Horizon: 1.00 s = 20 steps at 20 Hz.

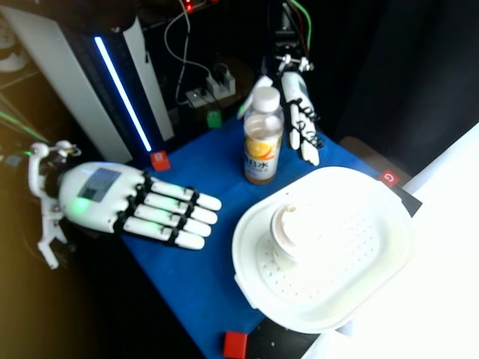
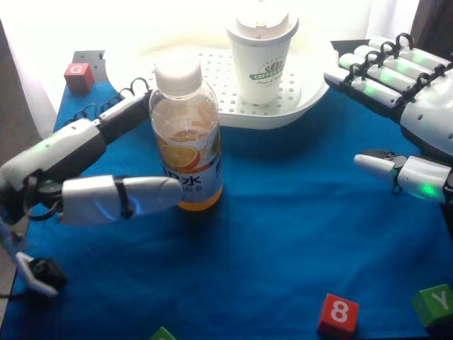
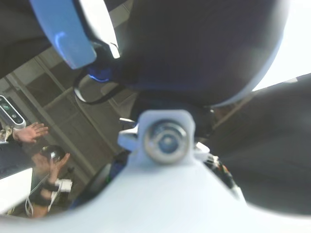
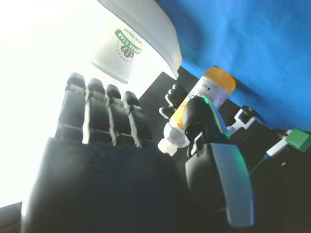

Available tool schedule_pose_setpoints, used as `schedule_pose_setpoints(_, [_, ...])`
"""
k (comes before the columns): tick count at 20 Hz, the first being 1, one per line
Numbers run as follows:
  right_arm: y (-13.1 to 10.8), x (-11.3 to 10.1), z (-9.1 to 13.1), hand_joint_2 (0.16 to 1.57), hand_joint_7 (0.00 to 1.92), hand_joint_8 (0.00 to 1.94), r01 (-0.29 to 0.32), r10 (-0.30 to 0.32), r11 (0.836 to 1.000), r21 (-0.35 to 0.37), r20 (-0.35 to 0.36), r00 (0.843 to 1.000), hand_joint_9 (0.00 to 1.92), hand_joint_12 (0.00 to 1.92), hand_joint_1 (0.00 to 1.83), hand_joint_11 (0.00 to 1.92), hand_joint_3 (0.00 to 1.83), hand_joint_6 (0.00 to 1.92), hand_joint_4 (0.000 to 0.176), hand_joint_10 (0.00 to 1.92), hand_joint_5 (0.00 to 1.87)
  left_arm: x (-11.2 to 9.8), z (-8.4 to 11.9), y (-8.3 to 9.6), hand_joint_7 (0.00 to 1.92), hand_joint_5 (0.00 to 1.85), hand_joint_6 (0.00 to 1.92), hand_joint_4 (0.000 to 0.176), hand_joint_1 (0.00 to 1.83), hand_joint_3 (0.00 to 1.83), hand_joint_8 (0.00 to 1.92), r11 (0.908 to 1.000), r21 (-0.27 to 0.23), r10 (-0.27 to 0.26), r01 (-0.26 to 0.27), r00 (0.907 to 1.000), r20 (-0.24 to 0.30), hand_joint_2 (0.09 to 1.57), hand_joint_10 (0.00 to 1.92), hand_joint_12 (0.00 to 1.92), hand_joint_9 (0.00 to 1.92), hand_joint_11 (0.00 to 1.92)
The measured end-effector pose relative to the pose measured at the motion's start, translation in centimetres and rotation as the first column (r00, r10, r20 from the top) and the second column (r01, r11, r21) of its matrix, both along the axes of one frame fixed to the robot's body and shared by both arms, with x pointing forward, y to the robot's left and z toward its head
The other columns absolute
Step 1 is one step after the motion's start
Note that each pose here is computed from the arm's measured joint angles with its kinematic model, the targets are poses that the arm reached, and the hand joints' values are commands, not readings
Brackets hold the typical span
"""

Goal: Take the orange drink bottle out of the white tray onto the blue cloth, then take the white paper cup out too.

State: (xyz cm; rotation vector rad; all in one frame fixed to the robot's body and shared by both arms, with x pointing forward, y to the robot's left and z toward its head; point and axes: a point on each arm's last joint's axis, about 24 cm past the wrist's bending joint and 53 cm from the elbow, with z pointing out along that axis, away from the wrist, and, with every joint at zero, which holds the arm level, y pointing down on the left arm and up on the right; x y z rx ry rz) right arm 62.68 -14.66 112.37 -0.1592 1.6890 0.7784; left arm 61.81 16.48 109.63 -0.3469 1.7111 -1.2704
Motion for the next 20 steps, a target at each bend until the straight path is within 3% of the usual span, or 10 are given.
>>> schedule_pose_setpoints(2, [0.0, 0.0, 0.0, 1.37, 0.0, 0.0, 0.001, -0.001, 1.0, 0.014, -0.009, 1.0, 0.0, 0.0, 0.19, 0.0, 0.0, 0.0, 0.0, 0.0, 0.0, -0.7, 0.1, 1.2, 0.0, 0.0, 0.0, 0.173, 0.45, 0.0, 0.0, 0.9992, 0.034, 0.018, -0.019, 0.9998, 0.005, 1.0, 0.0, 0.0, 0.0, 0.0])
schedule_pose_setpoints(4, [0.0, 0.0, 0.0, 1.38, 0.0, 0.0, -0.003, 0.003, 1.0, 0.012, -0.007, 1.0, 0.0, 0.0, 0.23, 0.0, 0.0, 0.0, 0.0, 0.0, 0.0, -1.1, 0.7, 3.1, 0.01, 0.01, 0.0, 0.109, 0.38, 0.02, 0.0, 0.9952, 0.076, 0.059, -0.062, 0.9976, 0.035, 1.17, 0.01, 0.02, 0.04, 0.02])
schedule_pose_setpoints(5, [0.0, 0.1, 0.1, 1.38, 0.0, 0.0, -0.007, 0.007, 1.0, 0.008, -0.001, 1.0, 0.0, 0.0, 0.24, 0.0, 0.0, 0.0, 0.0, 0.0, 0.0, -0.9, 1.2, 4.1, 0.11, 0.08, 0.03, 0.059, 0.45, 0.0, 0.03, 0.9917, 0.089, 0.088, -0.093, 0.9944, 0.058, 1.36, 0.03, 0.43, 0.18, 0.0])
schedule_pose_setpoints(7, [0.3, 1.0, 1.4, 1.38, 0.0, 0.0, -0.012, 0.012, 1.0, 0.015, 0.029, 1.0, 0.0, 0.0, 0.24, 0.0, 0.0, 0.0, 0.0, 0.0, 0.0, -0.5, 2.0, 6.6, 0.2, 0.18, 0.03, 0.076, 0.6, 0.0, 0.02, 0.9785, 0.107, 0.166, -0.176, 0.9813, 0.098, 1.42, 0.03, 0.82, 0.24, 0.0])
schedule_pose_setpoints(10, [0.9, 2.7, 4.6, 1.38, 0.0, 0.0, -0.01, 0.002, 0.997, 0.071, 0.116, 0.993, 0.0, 0.0, 0.21, 0.0, 0.0, 0.0, 0.0, 0.0, 0.0, 0.2, 2.6, 8.1, 0.14, 0.17, 0.01, 0.071, 0.67, 0.0, 0.0, 0.9639, 0.13, 0.216, -0.233, 0.9679, 0.128, 1.39, 0.01, 0.85, 0.2, 0.0])
schedule_pose_setpoints(11, [1.5, 3.2, 5.2, 1.36, 0.0, 0.0, -0.019, 0.007, 0.996, 0.084, 0.137, 0.99, 0.0, 0.0, 0.23, 0.0, 0.0, 0.0, 0.052, 0.0, 0.0, 0.2, 2.5, 8.2, 0.09, 0.16, 0.0, 0.094, 0.63, 0.0, 0.0, 0.9627, 0.138, 0.215, -0.233, 0.9675, 0.133, 1.36, 0.0, 0.92, 0.17, 0.0])
schedule_pose_setpoints(12, [2.1, 3.6, 5.7, 1.36, 0.0, 0.0, -0.027, 0.012, 0.995, 0.095, 0.151, 0.989, 0.0, 0.0, 0.31, 0.0, 0.0, 0.0, 0.044, 0.0, 0.0, 0.2, 2.5, 8.1, 0.09, 0.16, 0.0, 0.103, 0.6, 0.0, 0.0, 0.9624, 0.142, 0.213, -0.232, 0.9677, 0.134, 1.35, 0.0, 0.95, 0.16, 0.0])
schedule_pose_setpoints(14, [3.8, 5.2, 7.4, 1.32, 0.0, 0.0, -0.049, 0.031, 0.994, 0.096, 0.182, 0.983, 0.0, 0.0, 0.47, 0.0, 0.0, 0.0, 0.085, 0.0, 0.0, 0.2, 2.5, 8.2, 0.1, 0.15, 0.0, 0.094, 0.6, 0.0, 0.0, 0.9602, 0.147, 0.218, -0.238, 0.9661, 0.138, 1.34, 0.0, 0.91, 0.16, 0.0])
schedule_pose_setpoints(16, [5.7, 7.2, 9.3, 1.28, 0.0, 0.0, -0.063, 0.036, 0.992, 0.11, 0.228, 0.973, 0.0, 0.0, 0.54, 0.0, 0.0, 0.0, 0.027, 0.0, 0.0, 0.2, 2.6, 8.2, 0.11, 0.14, 0.0, 0.103, 0.59, 0.0, 0.0, 0.9606, 0.146, 0.216, -0.236, 0.966, 0.142, 1.34, 0.0, 0.94, 0.16, 0.0])
schedule_pose_setpoints(20, [9.0, 9.3, 7.0, 1.21, 0.0, 0.0, -0.08, 0.069, 0.995, 0.057, 0.165, 0.984, 0.0, 0.0, 0.59, 0.0, 0.0, 0.0, 0.045, 0.0, 0.0, 0.6, 2.8, 8.6, 0.06, 0.13, 0.0, 0.114, 0.55, 0.0, 0.0, 0.9576, 0.144, 0.228, -0.25, 0.9618, 0.152, 1.35, 0.0, 1.03, 0.16, 0.0])
